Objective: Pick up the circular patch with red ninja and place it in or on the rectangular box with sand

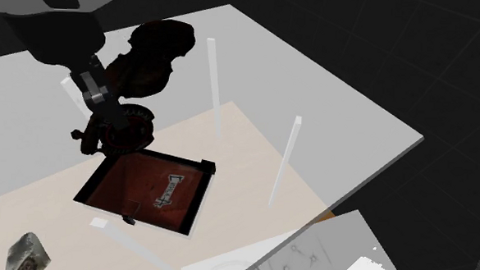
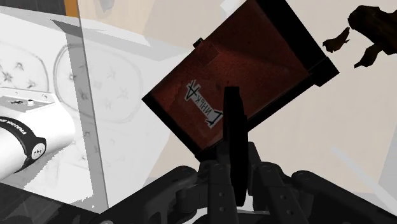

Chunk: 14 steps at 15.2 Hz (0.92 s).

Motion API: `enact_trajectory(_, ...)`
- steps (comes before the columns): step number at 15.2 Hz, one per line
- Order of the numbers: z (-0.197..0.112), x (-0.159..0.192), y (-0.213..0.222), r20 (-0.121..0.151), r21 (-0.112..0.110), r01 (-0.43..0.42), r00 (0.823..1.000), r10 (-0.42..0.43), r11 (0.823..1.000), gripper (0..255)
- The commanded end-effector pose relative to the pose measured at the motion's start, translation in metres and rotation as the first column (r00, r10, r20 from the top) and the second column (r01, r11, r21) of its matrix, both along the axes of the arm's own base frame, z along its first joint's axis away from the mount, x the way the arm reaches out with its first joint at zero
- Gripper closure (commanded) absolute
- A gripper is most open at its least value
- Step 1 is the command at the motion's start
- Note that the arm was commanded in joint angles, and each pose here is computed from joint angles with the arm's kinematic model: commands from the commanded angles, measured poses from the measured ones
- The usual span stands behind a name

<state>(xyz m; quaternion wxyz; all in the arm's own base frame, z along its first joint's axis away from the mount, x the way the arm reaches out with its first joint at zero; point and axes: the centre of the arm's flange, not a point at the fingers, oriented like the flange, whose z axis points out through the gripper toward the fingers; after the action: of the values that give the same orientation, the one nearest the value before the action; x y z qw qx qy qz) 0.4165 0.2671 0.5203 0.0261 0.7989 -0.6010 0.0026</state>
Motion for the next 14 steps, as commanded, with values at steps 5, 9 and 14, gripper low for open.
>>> enact_trajectory(5, -0.026, 0.003, 0.008, 0.0, 0.001, 0.001, 1.0, -0.001, 1.0, 255)
enact_trajectory(9, -0.047, 0.003, 0.008, 0.0, 0.001, 0.001, 1.0, -0.001, 1.0, 255)
enact_trajectory(14, -0.074, 0.003, 0.008, 0.0, 0.001, 0.001, 1.0, -0.001, 1.0, 255)
